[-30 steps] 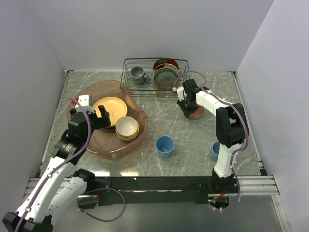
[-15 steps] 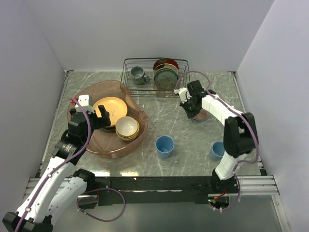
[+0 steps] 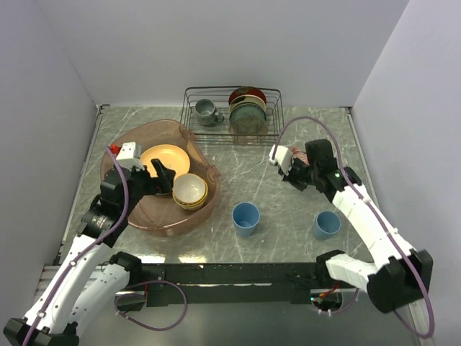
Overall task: Place the mixed dishes into the plastic bin
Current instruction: Pick up the bowl from the center of the board.
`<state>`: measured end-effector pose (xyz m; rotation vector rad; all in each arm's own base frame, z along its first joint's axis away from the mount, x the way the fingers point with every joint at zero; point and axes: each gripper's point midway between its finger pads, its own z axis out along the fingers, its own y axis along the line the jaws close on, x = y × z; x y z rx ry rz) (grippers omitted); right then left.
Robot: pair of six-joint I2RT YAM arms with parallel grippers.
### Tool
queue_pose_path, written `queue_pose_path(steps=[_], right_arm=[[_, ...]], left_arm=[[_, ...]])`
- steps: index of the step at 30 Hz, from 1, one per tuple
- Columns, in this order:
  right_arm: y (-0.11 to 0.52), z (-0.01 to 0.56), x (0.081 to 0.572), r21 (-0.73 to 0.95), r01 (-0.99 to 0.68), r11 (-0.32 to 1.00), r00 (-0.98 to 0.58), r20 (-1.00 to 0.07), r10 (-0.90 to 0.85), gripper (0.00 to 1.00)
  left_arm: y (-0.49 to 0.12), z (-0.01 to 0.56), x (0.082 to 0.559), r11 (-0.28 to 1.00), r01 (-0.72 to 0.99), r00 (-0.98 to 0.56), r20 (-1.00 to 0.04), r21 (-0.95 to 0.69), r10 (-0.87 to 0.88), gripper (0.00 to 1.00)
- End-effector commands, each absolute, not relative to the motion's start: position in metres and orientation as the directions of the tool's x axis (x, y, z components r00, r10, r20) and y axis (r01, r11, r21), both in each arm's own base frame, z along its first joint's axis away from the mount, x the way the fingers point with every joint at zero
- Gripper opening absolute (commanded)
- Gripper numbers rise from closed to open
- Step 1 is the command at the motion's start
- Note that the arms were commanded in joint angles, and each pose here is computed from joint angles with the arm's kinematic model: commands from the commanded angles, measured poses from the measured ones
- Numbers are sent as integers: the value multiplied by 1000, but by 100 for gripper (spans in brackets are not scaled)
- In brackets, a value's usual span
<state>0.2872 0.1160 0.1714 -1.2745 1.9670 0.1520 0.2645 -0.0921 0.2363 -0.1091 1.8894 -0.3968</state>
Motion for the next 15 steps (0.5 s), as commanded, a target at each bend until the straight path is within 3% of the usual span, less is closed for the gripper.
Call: queue_pose_path(steps=[1,6,8,15], right_arm=[[128,189,269,-468,-851,241,126,-626,-770,0],[137,197,238,-589,-808,28,389,-568,-725,0],[139,193,230,-586,-810,-11,419,-566,-710,0],[137,172,196,-602,-750,-275,607,-460,-648,0]], left_arm=[[-133,276,253,800,263,-386,-819,-539,-425,99],[-178,292,243,588,337,-539,-663,-735,-519,99],[-193,289,238,515,333,-621,-595,-790,-511,99],[-224,284,239,514,267,-669,-541,-815,-510,99]])
